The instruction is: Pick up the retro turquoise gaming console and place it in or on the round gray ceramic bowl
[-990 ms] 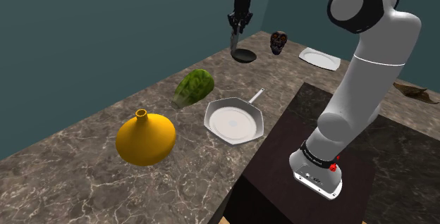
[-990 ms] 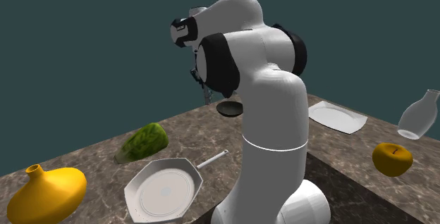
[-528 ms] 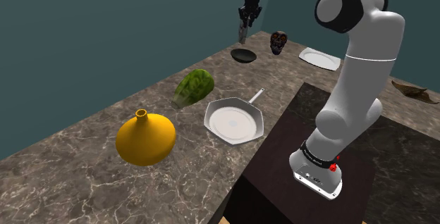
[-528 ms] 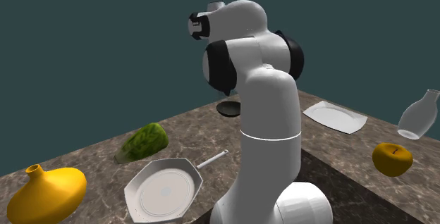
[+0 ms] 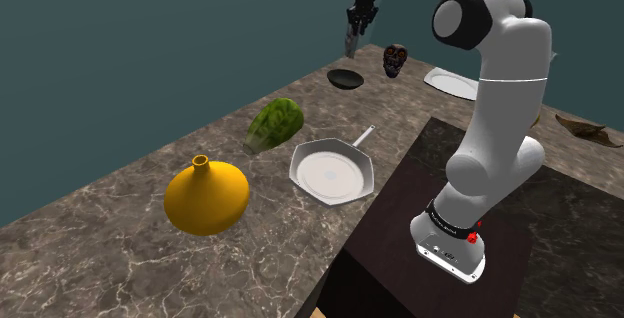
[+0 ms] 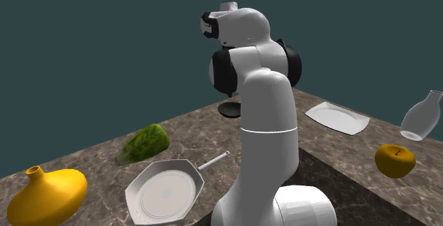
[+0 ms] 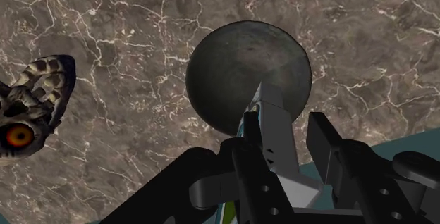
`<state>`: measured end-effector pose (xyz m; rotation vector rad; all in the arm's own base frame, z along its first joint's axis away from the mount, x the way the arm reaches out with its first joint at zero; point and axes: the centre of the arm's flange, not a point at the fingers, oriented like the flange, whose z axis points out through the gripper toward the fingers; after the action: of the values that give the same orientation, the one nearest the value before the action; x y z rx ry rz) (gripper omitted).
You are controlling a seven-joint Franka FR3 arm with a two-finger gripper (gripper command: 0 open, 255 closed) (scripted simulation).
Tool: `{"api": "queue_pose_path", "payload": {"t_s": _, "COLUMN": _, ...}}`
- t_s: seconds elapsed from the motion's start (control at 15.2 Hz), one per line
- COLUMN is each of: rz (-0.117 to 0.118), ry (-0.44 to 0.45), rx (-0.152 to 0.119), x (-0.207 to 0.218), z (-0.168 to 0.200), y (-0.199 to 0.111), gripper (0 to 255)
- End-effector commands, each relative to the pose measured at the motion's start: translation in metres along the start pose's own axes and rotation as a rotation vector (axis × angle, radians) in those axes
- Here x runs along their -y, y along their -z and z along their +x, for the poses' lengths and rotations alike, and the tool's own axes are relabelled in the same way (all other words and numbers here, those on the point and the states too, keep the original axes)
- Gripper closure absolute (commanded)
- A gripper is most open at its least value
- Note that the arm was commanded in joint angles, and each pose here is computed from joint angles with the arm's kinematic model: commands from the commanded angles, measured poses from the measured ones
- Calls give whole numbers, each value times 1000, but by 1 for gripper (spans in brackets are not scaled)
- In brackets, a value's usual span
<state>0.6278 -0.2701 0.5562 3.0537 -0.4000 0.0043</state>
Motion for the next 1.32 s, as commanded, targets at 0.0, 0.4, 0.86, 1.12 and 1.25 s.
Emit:
{"api": "queue_pose_path", "payload": {"t_s": 0.0, "rz": 0, "ry": 0, "rx": -1, "x": 0, "z": 0, "y": -10, "gripper": 255}}
{"api": "queue_pose_path", "payload": {"t_s": 0.4, "rz": 0, "ry": 0, "rx": -1, "x": 2, "z": -1, "y": -41, "gripper": 255}}
{"api": "queue_pose_path", "payload": {"t_s": 0.86, "rz": 0, "ry": 0, "rx": -1, "x": 4, "z": -1, "y": -78, "gripper": 255}}
{"api": "queue_pose_path", "payload": {"t_s": 1.12, "rz": 0, "ry": 0, "rx": -1, "x": 5, "z": -1, "y": -102, "gripper": 255}}
{"api": "queue_pose_path", "payload": {"t_s": 1.25, "rz": 0, "ry": 0, "rx": -1, "x": 5, "z": -1, "y": -102, "gripper": 255}}
